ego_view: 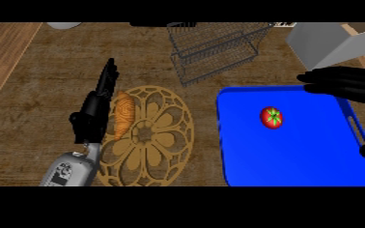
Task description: Pick the tomato from the tray and place it in the tiered basket
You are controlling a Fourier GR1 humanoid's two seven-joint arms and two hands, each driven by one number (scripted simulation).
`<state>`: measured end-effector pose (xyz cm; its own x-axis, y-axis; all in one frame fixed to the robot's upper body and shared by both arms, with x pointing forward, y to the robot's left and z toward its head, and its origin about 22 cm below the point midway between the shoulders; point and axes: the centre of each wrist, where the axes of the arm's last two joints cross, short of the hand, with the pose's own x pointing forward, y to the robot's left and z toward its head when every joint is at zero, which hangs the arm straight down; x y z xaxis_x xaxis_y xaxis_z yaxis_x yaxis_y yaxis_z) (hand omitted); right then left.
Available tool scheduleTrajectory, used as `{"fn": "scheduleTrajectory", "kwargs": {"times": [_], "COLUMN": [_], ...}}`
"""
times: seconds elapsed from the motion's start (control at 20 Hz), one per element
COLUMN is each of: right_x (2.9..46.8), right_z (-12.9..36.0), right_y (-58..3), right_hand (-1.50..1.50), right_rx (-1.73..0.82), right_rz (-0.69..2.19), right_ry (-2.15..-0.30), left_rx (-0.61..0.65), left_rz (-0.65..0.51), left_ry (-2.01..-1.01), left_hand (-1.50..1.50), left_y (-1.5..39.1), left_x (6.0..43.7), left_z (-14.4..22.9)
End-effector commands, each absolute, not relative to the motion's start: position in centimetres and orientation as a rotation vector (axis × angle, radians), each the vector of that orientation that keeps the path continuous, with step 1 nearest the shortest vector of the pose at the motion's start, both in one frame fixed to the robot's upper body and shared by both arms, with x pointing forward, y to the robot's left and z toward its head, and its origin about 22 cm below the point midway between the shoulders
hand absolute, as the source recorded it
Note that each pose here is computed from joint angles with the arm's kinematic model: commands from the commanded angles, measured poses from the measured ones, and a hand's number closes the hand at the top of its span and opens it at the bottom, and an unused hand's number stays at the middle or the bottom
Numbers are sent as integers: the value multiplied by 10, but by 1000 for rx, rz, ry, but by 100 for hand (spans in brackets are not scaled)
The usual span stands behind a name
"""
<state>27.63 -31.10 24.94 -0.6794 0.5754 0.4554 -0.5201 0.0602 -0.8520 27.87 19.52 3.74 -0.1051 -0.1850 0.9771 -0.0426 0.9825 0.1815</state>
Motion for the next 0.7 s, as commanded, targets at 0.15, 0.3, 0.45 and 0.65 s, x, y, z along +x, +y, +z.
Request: {"fn": "scheduleTrajectory", "kwargs": {"times": [0.15,0.3,0.45,0.65], "right_x": [287,296,295,314], "right_z": [239,219,191,200], "right_y": [-337,-351,-342,-354], "right_hand": [-150,-150,-150,-150], "right_rx": [26,-48,-76,-145], "right_rz": [1880,1887,1944,1982], "right_ry": [-1436,-1439,-1432,-1444], "left_rx": [169,163,170,177], "left_rz": [-137,-134,-121,-123], "left_ry": [-1673,-1682,-1666,-1672], "left_hand": [0,0,0,0], "left_y": [197,187,194,205], "left_x": [281,279,268,274], "left_z": [46,24,33,25]}}
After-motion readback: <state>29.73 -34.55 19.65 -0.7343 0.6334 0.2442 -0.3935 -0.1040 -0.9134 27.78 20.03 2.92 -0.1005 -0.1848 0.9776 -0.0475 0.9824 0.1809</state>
